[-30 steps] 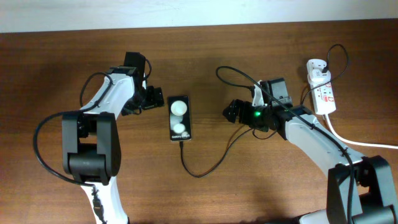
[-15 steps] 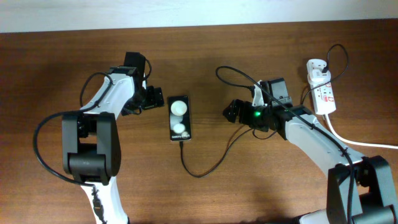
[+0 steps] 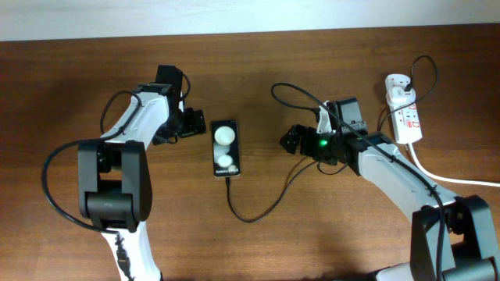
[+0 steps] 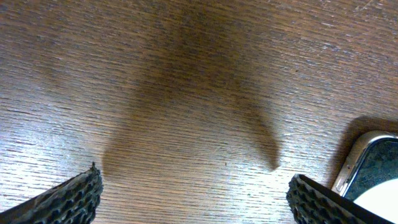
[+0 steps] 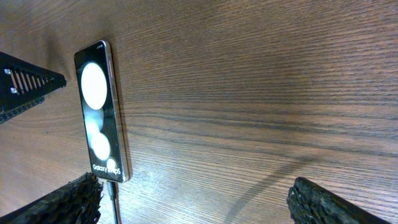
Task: Plug charger to phone and switch on socket
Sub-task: 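Move the right gripper to the white power strip's orange switch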
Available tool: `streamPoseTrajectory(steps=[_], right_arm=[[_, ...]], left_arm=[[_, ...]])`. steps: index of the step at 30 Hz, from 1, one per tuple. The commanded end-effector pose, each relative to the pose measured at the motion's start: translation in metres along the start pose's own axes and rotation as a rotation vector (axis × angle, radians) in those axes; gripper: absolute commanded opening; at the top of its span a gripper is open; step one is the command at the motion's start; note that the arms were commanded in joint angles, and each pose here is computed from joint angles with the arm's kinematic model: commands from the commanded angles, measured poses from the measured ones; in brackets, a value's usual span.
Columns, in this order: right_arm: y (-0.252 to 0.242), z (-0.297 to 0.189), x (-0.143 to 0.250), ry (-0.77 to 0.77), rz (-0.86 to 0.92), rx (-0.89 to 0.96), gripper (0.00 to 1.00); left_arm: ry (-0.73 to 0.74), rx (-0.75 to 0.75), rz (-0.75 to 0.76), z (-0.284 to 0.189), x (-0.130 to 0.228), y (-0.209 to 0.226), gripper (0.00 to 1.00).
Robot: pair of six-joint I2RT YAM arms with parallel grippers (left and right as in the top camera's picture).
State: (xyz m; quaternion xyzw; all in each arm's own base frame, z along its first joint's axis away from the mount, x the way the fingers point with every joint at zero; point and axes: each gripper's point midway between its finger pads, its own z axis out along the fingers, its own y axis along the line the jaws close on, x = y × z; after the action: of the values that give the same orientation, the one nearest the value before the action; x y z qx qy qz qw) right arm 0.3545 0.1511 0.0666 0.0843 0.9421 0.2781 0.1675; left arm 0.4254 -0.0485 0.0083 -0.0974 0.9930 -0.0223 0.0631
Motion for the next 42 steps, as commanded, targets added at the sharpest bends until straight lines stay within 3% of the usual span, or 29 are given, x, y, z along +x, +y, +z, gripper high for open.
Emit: streamPoseTrajectory(steps=[1,22,23,25,27,29,31,32,33,37,42], right_arm=[[-0.001,-0.002,-0.004,-0.015,-0.013,0.009,0.99],[-0.001,-0.002,0.003,0.017,0.002,-0.001,0.99],[0.005,-0.003,0.003,0.023,-0.002,-0.037,0.80],[0.014,-0.007,0.001,0.034,0.000,-0.077,0.04],[0.023,-0.022,-0.016,0.024,-0.002,-0.065,0.04],[0.026,-0.063,-0.051,-0.018,-0.012,0.023,0.04],[-0.003,-0.121,-0.087,-0.104,0.014,0.244,0.43],[-0.019,-0.144,-0.097,-0.140,0.027,0.339,0.75],[-0.041,-0.167,-0.106,-0.180,0.066,0.442,0.99],[-0.134,-0.207,-0.116,-0.230,0.271,0.626,0.99],[-0.236,-0.201,-0.114,-0.181,0.487,0.699,0.99]], left_arm=[[-0.012,-0.003,0.007,-0.002,-0.005,-0.001,0.99],[-0.012,-0.003,0.007,-0.002,-0.005,-0.001,0.99],[-0.012,-0.003,0.007,-0.002,-0.005,-0.001,0.99],[-0.012,-0.003,0.007,-0.002,-0.005,-0.001,0.99],[-0.012,-0.003,0.007,-0.002,-0.005,-0.001,0.99],[-0.012,-0.003,0.007,-0.002,-0.005,-0.001,0.99],[-0.012,-0.003,0.007,-0.002,-0.005,-0.001,0.99],[-0.012,-0.003,0.007,-0.002,-0.005,-0.001,0.99],[-0.012,-0.003,0.007,-0.002,-0.005,-0.001,0.99],[-0.012,-0.003,0.007,-0.002,-0.005,-0.001,0.99],[-0.013,-0.003,0.007,-0.002,-0.005,-0.001,0.99]])
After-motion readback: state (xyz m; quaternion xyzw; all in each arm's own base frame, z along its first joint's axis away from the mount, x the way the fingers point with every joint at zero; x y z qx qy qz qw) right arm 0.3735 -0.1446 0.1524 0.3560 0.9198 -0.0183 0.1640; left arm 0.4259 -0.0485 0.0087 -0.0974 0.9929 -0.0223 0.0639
